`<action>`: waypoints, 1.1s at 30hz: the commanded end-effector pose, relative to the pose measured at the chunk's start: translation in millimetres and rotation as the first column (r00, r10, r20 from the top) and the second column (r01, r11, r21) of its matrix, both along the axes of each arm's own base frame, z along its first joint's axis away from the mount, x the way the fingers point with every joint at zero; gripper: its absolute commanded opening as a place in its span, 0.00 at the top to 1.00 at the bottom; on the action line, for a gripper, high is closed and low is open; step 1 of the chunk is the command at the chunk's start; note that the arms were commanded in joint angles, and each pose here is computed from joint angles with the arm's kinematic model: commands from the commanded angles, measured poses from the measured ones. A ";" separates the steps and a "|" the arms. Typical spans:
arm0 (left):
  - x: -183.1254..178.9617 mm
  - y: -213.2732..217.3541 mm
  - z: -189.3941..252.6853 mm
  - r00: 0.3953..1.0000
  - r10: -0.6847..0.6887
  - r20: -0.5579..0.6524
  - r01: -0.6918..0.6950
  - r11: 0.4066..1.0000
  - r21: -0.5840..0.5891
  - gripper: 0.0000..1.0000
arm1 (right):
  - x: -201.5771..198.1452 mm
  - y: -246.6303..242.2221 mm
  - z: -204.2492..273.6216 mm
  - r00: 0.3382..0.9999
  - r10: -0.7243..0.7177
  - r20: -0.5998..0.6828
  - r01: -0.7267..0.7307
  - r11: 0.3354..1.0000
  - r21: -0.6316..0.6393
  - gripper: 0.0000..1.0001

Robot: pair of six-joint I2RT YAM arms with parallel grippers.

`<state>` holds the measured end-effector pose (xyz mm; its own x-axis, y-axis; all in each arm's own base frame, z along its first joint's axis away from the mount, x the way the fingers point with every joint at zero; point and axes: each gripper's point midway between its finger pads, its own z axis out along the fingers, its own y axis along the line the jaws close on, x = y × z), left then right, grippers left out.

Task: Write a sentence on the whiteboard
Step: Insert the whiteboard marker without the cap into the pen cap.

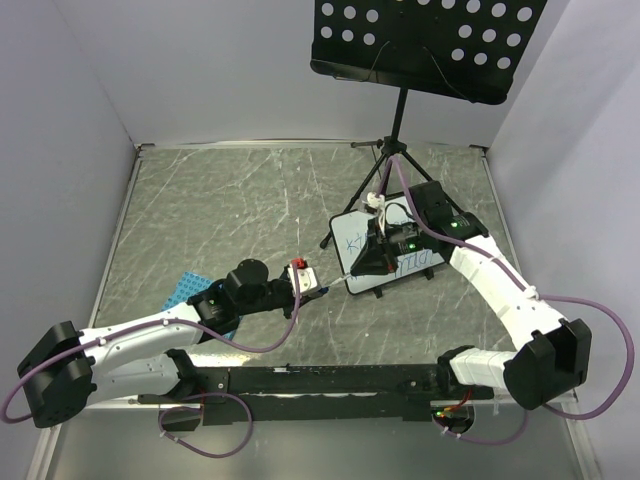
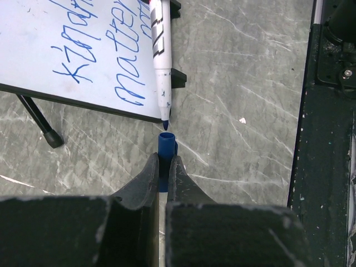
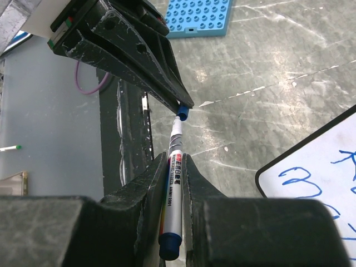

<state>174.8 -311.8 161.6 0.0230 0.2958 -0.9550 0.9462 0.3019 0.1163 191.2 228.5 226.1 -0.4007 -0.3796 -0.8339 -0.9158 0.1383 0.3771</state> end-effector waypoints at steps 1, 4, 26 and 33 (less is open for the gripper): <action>0.9 -10.6 31.7 0.999 -0.021 0.049 0.025 0.996 -0.084 0.99 | 0.4 3.5 -2.1 1.000 0.022 0.014 -0.022 1.000 0.002 1.00; 0.7 -10.1 31.7 0.999 -0.019 0.046 0.022 0.996 -0.085 0.99 | -0.8 4.2 -3.6 1.000 0.025 0.009 -0.025 1.000 -0.001 1.00; -7.6 -23.4 58.3 0.998 -0.061 -0.014 0.057 0.980 -0.191 0.99 | 3.9 12.4 -9.9 0.999 0.033 -0.007 -0.033 0.999 0.001 1.00; -10.2 -34.8 72.5 0.993 -0.084 -0.085 0.061 0.969 -0.241 0.99 | 2.9 17.8 -19.4 0.997 0.052 -0.051 -0.053 0.999 -0.003 1.00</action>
